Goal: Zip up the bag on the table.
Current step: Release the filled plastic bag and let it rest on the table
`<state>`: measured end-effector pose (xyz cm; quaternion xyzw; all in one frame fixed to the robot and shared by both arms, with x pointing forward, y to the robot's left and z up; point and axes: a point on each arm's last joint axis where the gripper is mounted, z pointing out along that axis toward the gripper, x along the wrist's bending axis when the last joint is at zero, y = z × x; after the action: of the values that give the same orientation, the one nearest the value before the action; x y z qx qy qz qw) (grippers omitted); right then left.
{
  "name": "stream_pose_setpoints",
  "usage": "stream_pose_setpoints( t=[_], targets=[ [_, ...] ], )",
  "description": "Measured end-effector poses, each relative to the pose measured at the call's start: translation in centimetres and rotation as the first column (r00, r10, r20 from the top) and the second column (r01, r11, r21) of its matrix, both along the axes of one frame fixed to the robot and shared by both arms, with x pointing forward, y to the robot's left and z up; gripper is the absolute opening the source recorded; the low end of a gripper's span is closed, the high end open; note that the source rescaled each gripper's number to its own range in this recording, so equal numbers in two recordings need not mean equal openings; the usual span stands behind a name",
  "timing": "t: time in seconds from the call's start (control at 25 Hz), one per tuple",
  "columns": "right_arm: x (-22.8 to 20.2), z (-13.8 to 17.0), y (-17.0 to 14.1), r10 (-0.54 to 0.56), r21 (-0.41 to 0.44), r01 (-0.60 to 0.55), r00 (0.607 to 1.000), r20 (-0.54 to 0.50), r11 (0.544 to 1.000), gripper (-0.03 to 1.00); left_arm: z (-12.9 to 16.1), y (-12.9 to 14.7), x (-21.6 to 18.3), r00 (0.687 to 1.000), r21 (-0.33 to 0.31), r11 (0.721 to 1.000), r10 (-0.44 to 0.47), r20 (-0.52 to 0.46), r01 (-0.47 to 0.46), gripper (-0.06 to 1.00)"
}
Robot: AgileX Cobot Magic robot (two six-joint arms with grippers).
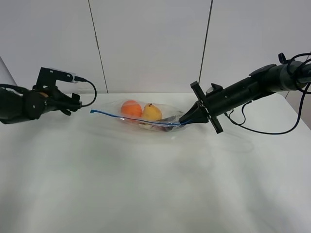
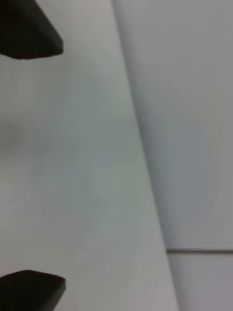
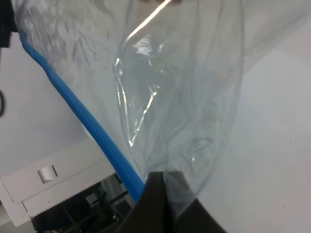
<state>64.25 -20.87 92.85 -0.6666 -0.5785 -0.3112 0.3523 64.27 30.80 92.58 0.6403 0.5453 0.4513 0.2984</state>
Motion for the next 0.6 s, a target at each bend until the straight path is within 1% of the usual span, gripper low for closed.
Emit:
stream_pose_setpoints(
  t=[0.08, 0.12, 0.16, 0.24, 0.36, 0.4, 0.44, 0.52, 0.56, 0.6],
  targets=[
    [0.0, 0.0, 0.0, 0.000, 0.000, 0.000, 1.000, 0.000, 1.000, 0.00, 0.8, -0.3, 1.1, 0.993, -0.046, 0.998, -0.036, -0.115, 0.031, 1.00],
    [0.0, 0.0, 0.0, 0.000, 0.000, 0.000, 1.000, 0.000, 1.000, 0.00, 1.0, -0.5, 1.4, 0.980, -0.071, 0.996, -0.060, -0.190, 0.047, 1.00],
    [0.0, 0.0, 0.0, 0.000, 0.000, 0.000, 1.000, 0.000, 1.000, 0.00, 1.7, -0.6, 1.8, 0.968, -0.091, 0.994, -0.082, -0.237, 0.061, 1.00],
    [0.0, 0.0, 0.0, 0.000, 0.000, 0.000, 1.000, 0.000, 1.000, 0.00, 2.8, -1.2, 2.3, 0.926, -0.137, 0.986, -0.138, -0.353, 0.094, 1.00],
    [0.0, 0.0, 0.0, 0.001, 0.001, -0.001, 1.000, -0.001, 1.000, 0.00, 4.4, -1.8, 2.5, 0.858, -0.202, 0.973, -0.197, -0.474, 0.111, 1.00],
    [0.0, 0.0, 0.0, 0.001, 0.001, -0.001, 1.000, -0.001, 1.000, 0.00, 4.9, -2.0, 2.4, 0.833, -0.229, 0.968, -0.208, -0.513, 0.101, 1.00],
    [0.0, 0.0, 0.0, 0.002, 0.001, -0.002, 1.000, -0.001, 1.000, 0.00, 5.4, -2.0, 2.4, 0.818, -0.251, 0.964, -0.213, -0.535, 0.086, 1.00],
    [0.0, 0.0, 0.0, 0.002, 0.001, -0.002, 1.000, -0.001, 1.000, 0.00, 6.4, -2.0, 2.1, 0.772, -0.298, 0.954, -0.218, -0.598, 0.038, 1.00],
    [0.0, 0.0, 0.0, 0.002, 0.001, -0.002, 1.000, -0.001, 1.000, 0.00, 6.7, -1.9, 1.9, 0.742, -0.318, 0.948, -0.218, -0.634, 0.007, 1.00],
    [0.0, 0.0, 0.0, 0.002, 0.001, -0.002, 1.000, 0.000, 1.000, 0.00, 7.0, -1.7, 1.7, 0.722, -0.327, 0.945, -0.212, -0.658, -0.021, 1.00]
  ],
)
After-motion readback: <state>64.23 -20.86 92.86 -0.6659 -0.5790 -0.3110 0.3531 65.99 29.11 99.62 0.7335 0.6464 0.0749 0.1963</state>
